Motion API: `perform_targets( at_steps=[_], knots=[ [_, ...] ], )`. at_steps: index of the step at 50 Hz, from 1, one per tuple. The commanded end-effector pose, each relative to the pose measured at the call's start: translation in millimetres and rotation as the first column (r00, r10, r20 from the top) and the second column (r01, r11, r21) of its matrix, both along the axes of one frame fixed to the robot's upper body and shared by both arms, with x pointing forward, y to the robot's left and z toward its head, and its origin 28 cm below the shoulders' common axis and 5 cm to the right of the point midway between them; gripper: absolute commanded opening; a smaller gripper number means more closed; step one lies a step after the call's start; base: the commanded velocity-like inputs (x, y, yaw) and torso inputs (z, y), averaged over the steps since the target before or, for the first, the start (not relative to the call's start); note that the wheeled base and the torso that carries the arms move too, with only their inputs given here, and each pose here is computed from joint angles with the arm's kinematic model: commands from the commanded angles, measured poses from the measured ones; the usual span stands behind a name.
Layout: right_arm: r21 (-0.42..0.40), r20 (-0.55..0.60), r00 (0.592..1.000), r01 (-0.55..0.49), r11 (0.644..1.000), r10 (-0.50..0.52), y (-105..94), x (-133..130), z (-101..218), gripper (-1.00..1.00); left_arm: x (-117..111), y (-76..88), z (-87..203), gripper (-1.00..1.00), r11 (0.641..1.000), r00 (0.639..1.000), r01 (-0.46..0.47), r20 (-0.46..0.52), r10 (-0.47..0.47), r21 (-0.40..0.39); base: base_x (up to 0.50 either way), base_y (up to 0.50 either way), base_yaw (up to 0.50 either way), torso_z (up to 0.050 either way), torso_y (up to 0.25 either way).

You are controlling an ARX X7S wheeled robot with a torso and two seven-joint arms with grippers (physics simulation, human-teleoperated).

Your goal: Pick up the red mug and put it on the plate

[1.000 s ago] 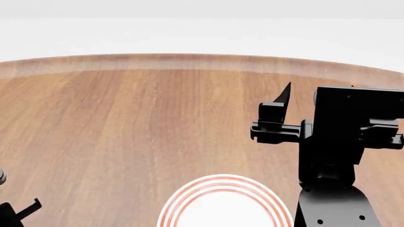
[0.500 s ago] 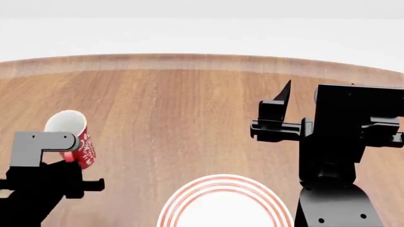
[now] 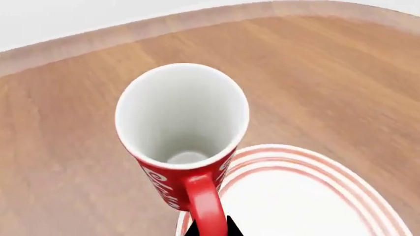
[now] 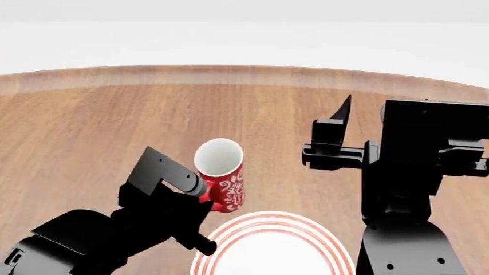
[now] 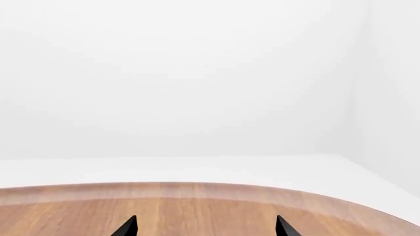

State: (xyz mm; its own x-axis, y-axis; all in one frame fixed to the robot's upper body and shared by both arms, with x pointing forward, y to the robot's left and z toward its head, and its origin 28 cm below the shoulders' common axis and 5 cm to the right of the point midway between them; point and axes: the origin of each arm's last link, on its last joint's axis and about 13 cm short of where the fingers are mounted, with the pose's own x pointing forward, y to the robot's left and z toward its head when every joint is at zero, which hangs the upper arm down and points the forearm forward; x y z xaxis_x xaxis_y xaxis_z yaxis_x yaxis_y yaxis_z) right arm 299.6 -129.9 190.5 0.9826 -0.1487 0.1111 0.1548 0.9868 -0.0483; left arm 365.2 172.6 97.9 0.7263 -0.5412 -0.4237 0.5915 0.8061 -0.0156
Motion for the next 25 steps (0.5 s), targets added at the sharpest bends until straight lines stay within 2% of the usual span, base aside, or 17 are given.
perform_targets(
  at_steps=[1,12,18,25],
  knots=[
    [0.002,0.003,1.000,-0.001,1.000,0.001,-0.7,0,2,1.00,16,-22.5,-8,-1.00,0.981,0.982,0.188,-0.028,-0.187,0.041,0.00,0.00,0.00,0.000,0.000],
    [0.003,0.004,1.000,-0.006,1.000,0.006,-0.6,0,3,1.00,16,-35.1,-11,-1.00,0.946,0.945,0.321,-0.086,-0.316,0.052,0.00,0.00,0.00,0.000,0.000],
    [0.005,0.007,1.000,-0.009,1.000,0.009,-0.8,-1,2,1.00,17,-39.6,-6,-1.00,0.935,0.934,0.351,-0.094,-0.345,0.052,0.00,0.00,0.00,0.000,0.000],
    [0.005,0.005,1.000,-0.005,1.000,0.005,-2.2,-1,3,1.00,15,-35.7,-11,-1.00,0.941,0.937,0.333,-0.131,-0.323,0.064,0.00,0.00,0.00,0.000,0.001]
  ],
)
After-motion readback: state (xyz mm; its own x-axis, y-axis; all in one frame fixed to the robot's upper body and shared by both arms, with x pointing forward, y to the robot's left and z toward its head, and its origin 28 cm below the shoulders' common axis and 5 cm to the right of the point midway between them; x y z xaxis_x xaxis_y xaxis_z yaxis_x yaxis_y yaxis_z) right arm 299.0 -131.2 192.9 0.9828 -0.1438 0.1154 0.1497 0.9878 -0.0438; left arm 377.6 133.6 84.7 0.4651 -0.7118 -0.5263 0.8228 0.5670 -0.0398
